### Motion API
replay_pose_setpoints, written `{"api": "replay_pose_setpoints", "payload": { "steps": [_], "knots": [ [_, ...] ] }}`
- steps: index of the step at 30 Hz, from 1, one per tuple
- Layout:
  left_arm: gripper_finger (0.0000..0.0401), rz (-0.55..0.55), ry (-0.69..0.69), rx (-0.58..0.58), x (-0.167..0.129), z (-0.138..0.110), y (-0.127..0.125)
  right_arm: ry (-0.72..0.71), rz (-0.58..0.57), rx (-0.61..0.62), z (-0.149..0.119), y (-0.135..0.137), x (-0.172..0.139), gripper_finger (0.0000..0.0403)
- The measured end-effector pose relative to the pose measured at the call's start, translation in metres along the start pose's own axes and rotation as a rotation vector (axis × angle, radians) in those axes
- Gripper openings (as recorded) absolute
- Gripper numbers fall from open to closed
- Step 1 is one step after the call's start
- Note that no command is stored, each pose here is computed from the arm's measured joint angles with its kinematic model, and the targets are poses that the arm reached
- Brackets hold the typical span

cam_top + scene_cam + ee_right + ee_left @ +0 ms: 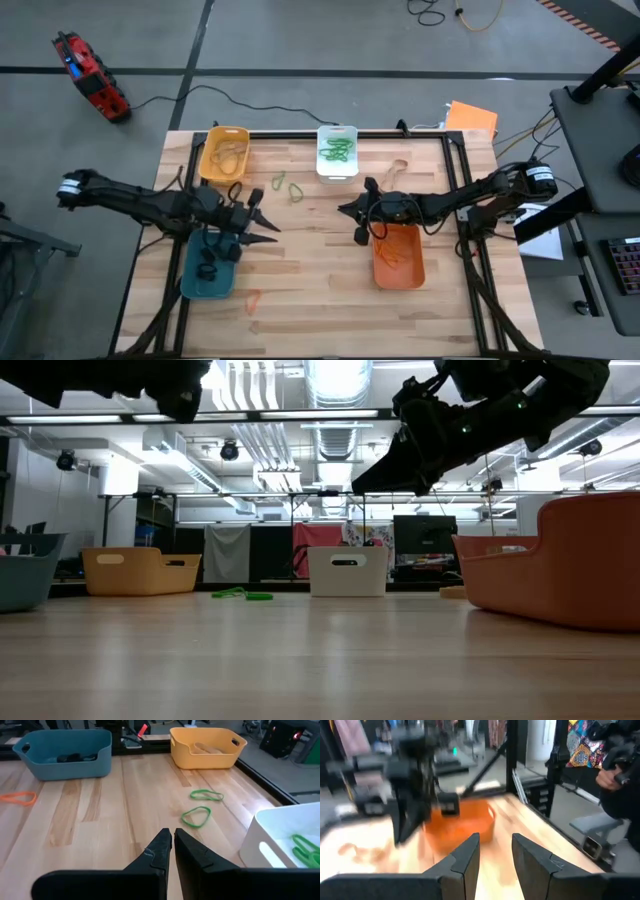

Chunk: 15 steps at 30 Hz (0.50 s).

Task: Sort rubber bands into baskets
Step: Put the right light brown rubber band into the yellow bin

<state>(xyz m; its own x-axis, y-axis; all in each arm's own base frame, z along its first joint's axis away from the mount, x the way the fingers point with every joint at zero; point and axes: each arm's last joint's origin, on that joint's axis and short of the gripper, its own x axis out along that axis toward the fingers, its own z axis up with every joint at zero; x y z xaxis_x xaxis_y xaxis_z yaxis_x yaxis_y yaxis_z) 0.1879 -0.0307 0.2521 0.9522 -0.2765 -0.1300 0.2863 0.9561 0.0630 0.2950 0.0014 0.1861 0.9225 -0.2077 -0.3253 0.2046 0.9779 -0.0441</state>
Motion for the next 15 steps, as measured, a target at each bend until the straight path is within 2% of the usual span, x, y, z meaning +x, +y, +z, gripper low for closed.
{"api": "replay_pose_setpoints", "payload": {
  "steps": [5, 7, 11, 15],
  "knots": [
    [0.0099, 0.006, 0.159, -0.145, -0.025, 0.013, -0.002, 0.001, -0.09, 0.049, 0.006, -0.003, 0.0, 0.0018],
    [0.0099, 0.027, 0.177, -0.158, -0.034, 0.017, -0.002, 0.049, -0.131, 0.043, 0.012, -0.005, 0.001, 0.0018],
    [0.0099, 0.035, 0.117, -0.04, -0.048, 0.022, -0.003, 0.135, -0.238, 0.027, 0.03, -0.008, 0.005, 0.0018],
    [0.0099, 0.031, 0.099, 0.06, -0.059, 0.023, -0.005, 0.17, -0.264, 0.016, 0.05, -0.008, 0.006, 0.0018]
  ]
}}
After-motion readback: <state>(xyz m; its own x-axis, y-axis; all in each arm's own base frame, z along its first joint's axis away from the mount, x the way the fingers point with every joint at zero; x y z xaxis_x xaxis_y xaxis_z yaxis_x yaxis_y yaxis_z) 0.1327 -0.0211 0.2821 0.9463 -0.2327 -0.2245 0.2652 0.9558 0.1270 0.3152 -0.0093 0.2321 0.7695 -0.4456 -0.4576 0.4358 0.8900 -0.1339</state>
